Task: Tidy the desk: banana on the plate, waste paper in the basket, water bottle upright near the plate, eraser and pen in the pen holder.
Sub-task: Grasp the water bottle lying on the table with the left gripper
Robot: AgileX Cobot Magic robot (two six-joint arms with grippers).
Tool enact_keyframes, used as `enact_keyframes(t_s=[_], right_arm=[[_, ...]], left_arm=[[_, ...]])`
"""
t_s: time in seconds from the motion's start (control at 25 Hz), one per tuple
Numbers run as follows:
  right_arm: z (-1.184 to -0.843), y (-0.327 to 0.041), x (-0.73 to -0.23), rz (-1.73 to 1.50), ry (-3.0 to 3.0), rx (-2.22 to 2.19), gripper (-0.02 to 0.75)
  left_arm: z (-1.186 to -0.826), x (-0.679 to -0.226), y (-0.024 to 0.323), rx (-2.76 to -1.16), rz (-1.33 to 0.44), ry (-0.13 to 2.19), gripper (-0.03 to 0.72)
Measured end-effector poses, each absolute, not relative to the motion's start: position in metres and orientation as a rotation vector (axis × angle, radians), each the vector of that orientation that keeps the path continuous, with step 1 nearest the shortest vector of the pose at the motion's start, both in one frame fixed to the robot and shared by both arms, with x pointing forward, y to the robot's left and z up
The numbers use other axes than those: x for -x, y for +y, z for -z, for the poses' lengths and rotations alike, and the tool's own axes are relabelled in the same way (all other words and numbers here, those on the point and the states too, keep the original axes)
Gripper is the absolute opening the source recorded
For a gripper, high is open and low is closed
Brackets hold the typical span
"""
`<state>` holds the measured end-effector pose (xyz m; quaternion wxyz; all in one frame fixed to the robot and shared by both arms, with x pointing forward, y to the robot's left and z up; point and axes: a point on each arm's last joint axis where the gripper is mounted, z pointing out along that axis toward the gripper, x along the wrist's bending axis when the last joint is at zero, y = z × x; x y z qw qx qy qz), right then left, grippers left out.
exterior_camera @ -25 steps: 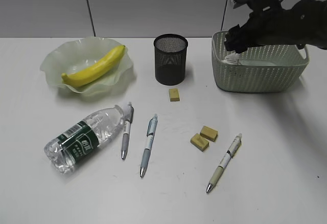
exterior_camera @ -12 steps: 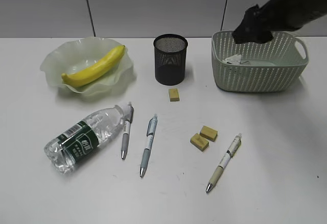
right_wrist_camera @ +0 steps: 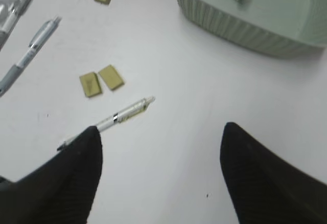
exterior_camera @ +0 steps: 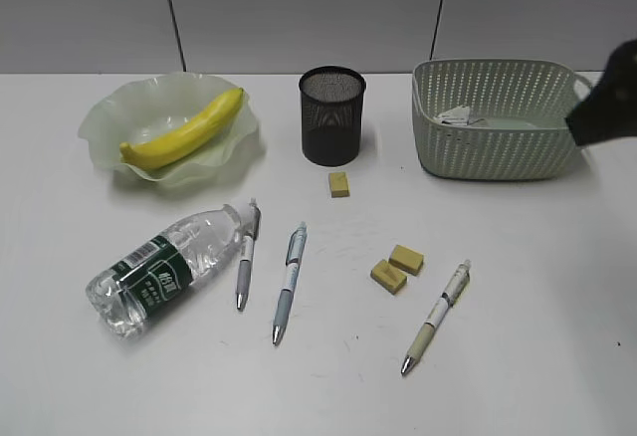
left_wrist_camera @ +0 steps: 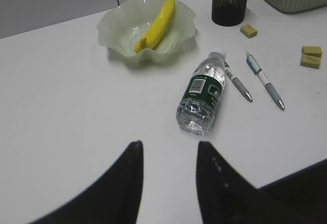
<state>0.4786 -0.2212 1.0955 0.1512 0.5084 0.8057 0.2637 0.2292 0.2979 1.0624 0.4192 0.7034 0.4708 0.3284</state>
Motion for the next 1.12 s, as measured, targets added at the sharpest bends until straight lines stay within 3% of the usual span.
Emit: enact_keyframes(t_s=[0.68,0.96,1.12], right_arm=[[-1.058,-0.274,-0.289,-0.885,2.172,-1.395,0.561],[-1.058,-0.290,-0.237,-1.105,1.916,-1.213,0.561],[-1.057,-0.293,-0.230,-1.132,1.868,-1.188,0.561]], left_arm=[[-1.062,-0.229,0.298,-1.764,-0.823,1.180,0.266],[-1.064,-0.230,0.297,-1.756,-0.824,1.176,0.266],[-1.082,-0.243,0.292,-1.738,-0.815,1.148,0.263]])
